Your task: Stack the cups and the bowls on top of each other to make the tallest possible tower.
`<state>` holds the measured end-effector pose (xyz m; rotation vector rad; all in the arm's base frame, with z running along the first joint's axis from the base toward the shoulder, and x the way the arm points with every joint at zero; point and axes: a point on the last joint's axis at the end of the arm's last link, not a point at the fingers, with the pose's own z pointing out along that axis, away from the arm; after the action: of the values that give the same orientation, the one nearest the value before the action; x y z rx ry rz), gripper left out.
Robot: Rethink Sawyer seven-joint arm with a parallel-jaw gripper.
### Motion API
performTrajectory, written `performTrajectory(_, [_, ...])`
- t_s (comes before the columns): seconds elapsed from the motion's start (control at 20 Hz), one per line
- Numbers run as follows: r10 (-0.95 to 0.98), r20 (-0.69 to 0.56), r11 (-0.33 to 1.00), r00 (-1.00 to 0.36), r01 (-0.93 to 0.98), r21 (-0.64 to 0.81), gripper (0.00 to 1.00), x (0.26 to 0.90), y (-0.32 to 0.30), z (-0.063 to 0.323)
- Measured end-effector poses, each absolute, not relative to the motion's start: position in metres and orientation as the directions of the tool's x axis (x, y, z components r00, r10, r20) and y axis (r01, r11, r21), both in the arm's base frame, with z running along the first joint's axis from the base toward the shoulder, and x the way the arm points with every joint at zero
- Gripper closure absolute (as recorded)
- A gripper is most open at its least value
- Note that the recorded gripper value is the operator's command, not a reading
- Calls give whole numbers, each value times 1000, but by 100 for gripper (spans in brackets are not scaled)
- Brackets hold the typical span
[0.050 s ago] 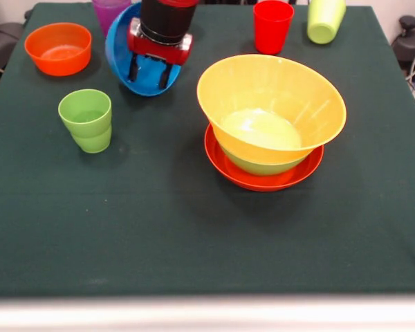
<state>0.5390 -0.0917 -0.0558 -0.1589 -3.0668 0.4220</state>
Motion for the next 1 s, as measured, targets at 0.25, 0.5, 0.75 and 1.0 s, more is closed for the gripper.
performTrajectory(0.25, [114, 29, 953, -993, 101, -285, 0, 537, -100, -55])
performTrajectory(0.5, [122, 30, 952, -992, 108, -288, 0, 536, -102, -54])
performTrajectory(0.75, [158, 10, 950, -987, 150, -276, 0, 544, -102, -39])
performTrajectory(1.0, [211, -29, 945, -977, 211, -251, 0, 560, -102, -14])
